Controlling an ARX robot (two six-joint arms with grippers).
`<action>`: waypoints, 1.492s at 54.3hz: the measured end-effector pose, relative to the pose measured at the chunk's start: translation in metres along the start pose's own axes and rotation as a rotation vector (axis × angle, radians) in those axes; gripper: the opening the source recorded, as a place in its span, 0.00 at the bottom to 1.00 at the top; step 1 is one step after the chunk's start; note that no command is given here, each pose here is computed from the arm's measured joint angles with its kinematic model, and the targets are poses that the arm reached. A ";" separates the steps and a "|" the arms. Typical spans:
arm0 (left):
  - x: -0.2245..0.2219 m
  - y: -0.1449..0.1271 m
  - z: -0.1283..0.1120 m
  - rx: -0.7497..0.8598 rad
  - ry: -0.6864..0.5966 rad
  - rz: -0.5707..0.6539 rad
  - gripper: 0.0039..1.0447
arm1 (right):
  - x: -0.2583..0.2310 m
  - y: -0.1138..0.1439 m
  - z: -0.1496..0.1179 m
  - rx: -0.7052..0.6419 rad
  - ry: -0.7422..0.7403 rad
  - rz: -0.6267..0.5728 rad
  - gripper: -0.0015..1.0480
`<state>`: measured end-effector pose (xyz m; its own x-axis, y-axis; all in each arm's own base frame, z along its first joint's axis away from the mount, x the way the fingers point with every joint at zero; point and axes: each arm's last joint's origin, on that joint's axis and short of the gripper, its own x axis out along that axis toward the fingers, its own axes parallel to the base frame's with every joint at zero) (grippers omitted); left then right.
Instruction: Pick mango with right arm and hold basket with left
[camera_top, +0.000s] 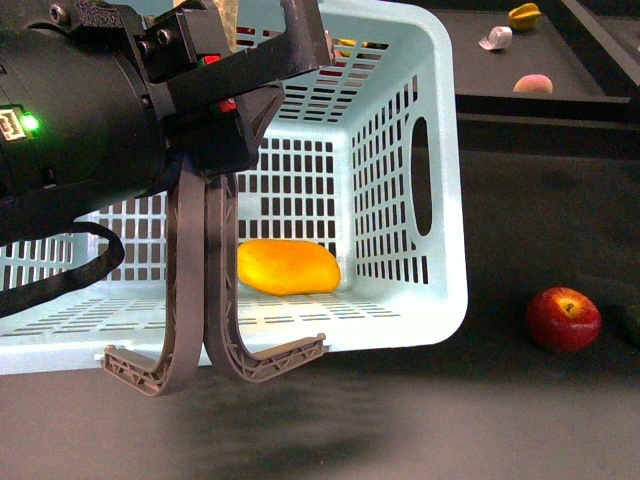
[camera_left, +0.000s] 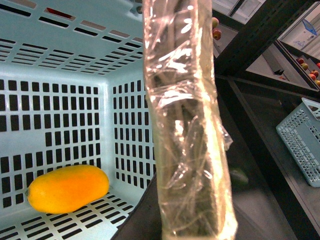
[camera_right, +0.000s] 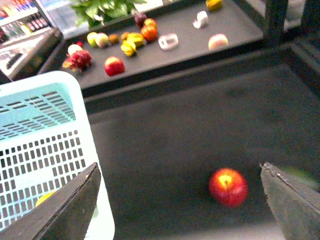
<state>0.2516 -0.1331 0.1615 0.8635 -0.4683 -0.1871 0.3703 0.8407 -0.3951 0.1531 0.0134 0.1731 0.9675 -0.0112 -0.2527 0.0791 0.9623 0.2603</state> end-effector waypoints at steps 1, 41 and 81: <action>0.000 0.000 0.000 0.000 0.000 -0.001 0.08 | 0.000 0.000 -0.001 -0.018 -0.038 0.018 0.87; 0.000 0.000 0.000 -0.001 0.000 -0.002 0.08 | -0.028 -0.017 -0.009 -0.268 -0.257 0.048 0.02; 0.000 0.000 0.000 0.000 0.000 -0.002 0.08 | -0.044 -0.018 -0.014 -0.269 -0.251 0.048 0.02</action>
<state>0.2514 -0.1334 0.1618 0.8630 -0.4697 -0.1860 0.3718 0.8398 -0.3956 0.1054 0.0001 0.1668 1.0000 0.0011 -0.0013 -0.0011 1.0000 0.0040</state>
